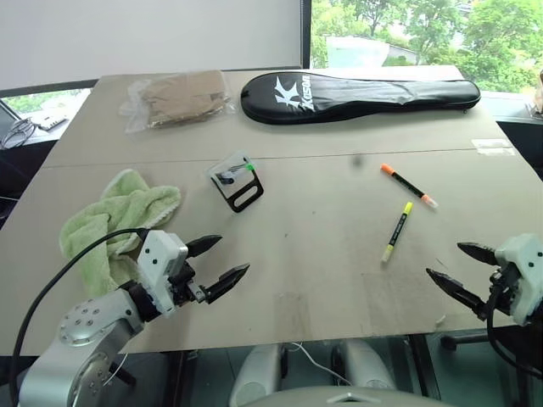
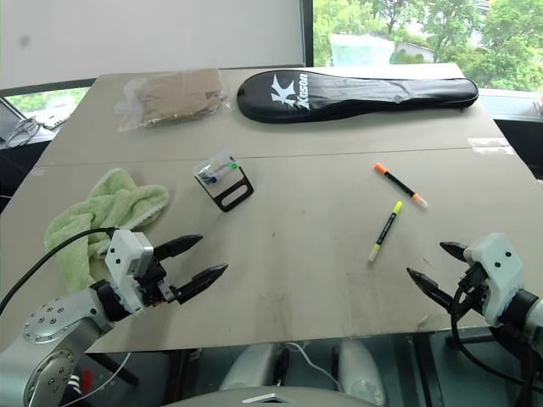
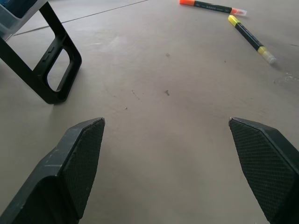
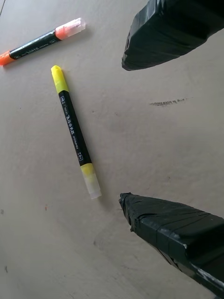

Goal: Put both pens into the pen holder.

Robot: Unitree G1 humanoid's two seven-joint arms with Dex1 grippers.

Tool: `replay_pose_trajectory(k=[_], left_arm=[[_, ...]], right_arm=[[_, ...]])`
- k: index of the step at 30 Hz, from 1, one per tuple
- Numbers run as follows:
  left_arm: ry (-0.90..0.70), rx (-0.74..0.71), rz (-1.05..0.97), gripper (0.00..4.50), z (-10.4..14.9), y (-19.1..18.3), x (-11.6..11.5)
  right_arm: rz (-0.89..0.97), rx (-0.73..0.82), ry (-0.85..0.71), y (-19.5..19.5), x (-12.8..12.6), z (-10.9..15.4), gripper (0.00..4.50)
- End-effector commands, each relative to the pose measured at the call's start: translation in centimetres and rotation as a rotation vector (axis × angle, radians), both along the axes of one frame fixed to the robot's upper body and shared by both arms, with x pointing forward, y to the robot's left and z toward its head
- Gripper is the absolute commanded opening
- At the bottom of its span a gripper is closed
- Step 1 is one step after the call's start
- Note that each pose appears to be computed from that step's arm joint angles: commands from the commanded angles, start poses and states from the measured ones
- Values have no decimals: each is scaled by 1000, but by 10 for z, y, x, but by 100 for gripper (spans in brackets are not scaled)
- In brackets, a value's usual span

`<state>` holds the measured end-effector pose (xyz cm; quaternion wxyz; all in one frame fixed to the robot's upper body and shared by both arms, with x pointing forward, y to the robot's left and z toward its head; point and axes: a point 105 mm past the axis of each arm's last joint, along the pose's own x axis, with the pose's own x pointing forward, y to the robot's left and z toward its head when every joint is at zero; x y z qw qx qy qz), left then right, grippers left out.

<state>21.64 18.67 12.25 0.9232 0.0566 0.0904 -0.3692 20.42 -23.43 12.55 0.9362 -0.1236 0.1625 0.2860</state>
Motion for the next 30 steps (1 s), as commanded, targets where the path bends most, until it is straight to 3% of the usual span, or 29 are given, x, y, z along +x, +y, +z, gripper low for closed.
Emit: replay_pose_trajectory(k=[1,3,9,14,18,22,28,30], left_arm=[[-40,-14,-62,444,12,-9,1],[-67,-50,-159,444,25,-25,3],[-130,-54,-380,444,51,-48,3],[-164,-31,-406,444,56,-52,9],[-174,-15,-400,444,54,-54,11],[-187,-28,-388,450,54,-59,12],[-184,-23,-381,450,52,-58,8],[-186,-24,-375,450,52,-57,7]], right_arm=[[-49,-12,-40,2,15,17,450],[-108,38,11,17,35,26,450],[-283,38,247,35,76,18,450],[-463,75,313,32,101,0,450],[-556,43,383,29,107,-20,450],[-564,-17,432,29,107,-32,310],[-417,-75,419,44,109,-20,28],[-279,-174,377,54,103,-11,10]])
